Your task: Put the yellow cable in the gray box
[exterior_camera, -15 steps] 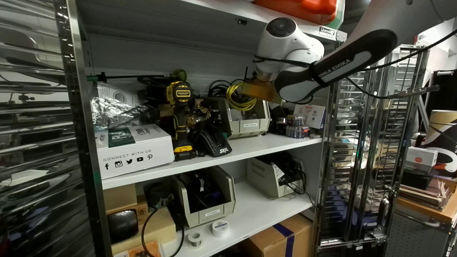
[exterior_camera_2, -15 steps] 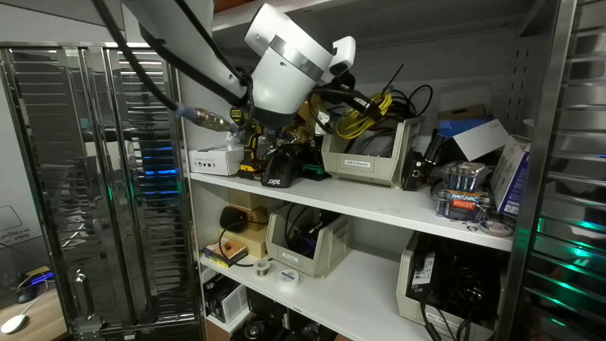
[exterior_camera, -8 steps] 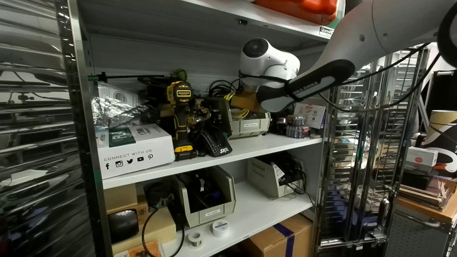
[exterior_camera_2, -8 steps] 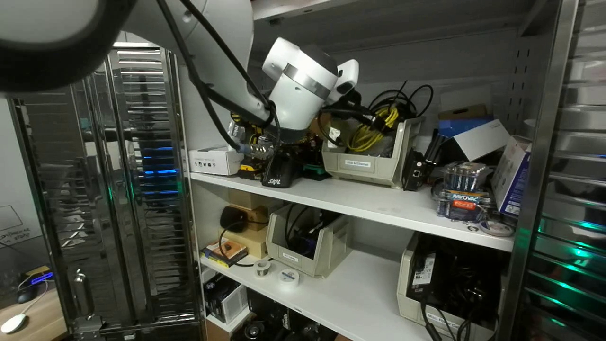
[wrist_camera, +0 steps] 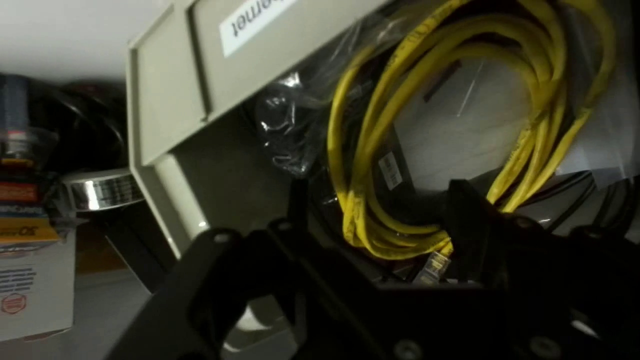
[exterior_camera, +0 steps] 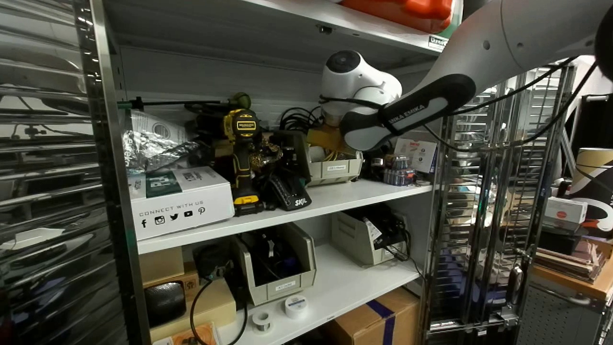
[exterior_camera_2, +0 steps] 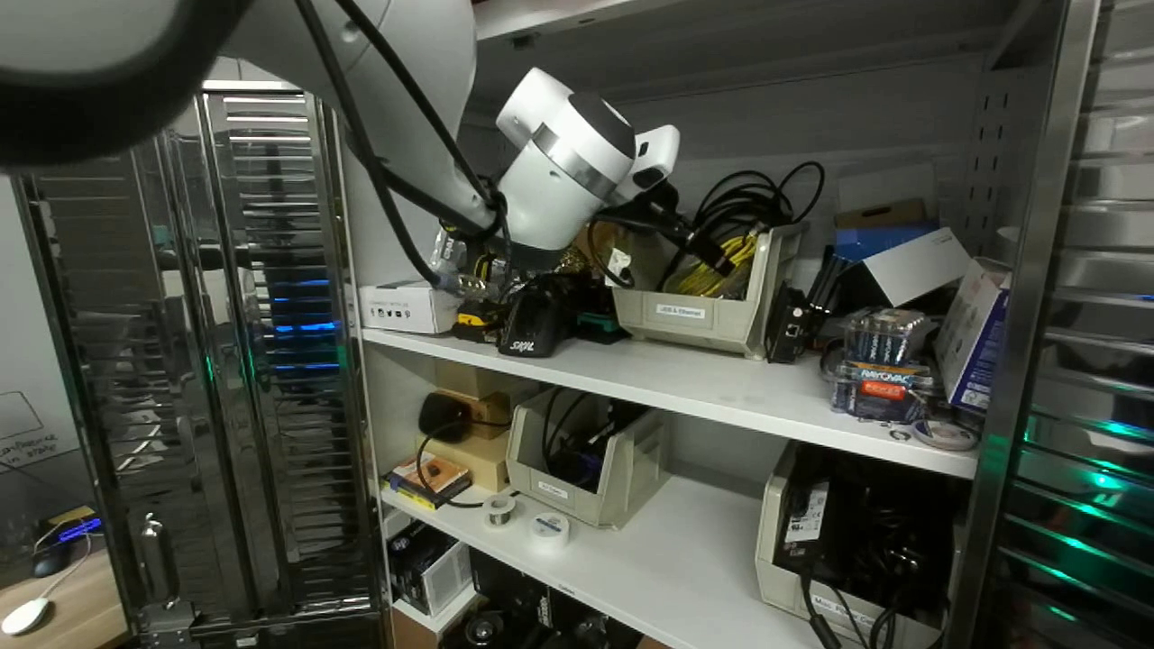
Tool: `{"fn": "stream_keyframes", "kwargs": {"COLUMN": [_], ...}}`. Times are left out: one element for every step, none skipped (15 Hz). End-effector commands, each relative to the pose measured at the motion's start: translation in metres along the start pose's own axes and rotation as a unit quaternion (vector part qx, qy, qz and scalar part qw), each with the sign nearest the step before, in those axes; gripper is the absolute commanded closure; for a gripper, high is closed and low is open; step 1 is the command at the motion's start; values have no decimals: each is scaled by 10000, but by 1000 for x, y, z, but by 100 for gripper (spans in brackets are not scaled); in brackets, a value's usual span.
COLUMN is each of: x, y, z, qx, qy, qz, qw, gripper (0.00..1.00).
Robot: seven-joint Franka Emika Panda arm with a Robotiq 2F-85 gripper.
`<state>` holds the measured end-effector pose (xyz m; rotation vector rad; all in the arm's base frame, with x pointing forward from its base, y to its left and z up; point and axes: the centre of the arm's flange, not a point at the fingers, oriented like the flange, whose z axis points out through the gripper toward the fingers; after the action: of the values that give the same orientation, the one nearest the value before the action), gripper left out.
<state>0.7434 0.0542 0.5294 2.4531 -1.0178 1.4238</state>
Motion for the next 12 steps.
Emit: {"fn": "stream_keyframes", "kwargs": {"x": [-9,-17,-27,-33,-40,-47,-54,-61,-65,-68,-66,-65], "y": [42,54,68,77,87,99,110,121,131,139,148,157], "z": [-63,-71,-78,-83,-87,-90,-97,-103,-112,-122,-132,-144], "qx": [-18,-67,-159,-231,-364,-456,-471,-422,-258,-198,-57,93], "qy": [-222,-290,-446,-607,-785,-985,-1293,-1570,-1853,-2129,-2370,-2611], "qz": [-156,-259,-419,-540,-718,-882,-1040,-1147,-1217,-1317,-1421,-1501], "qw": [9996,9992,9980,9964,9937,9902,9850,9800,9748,9680,9611,9535], "gripper": [1,0,0,0,0,0,0,0,0,0,0,0]}}
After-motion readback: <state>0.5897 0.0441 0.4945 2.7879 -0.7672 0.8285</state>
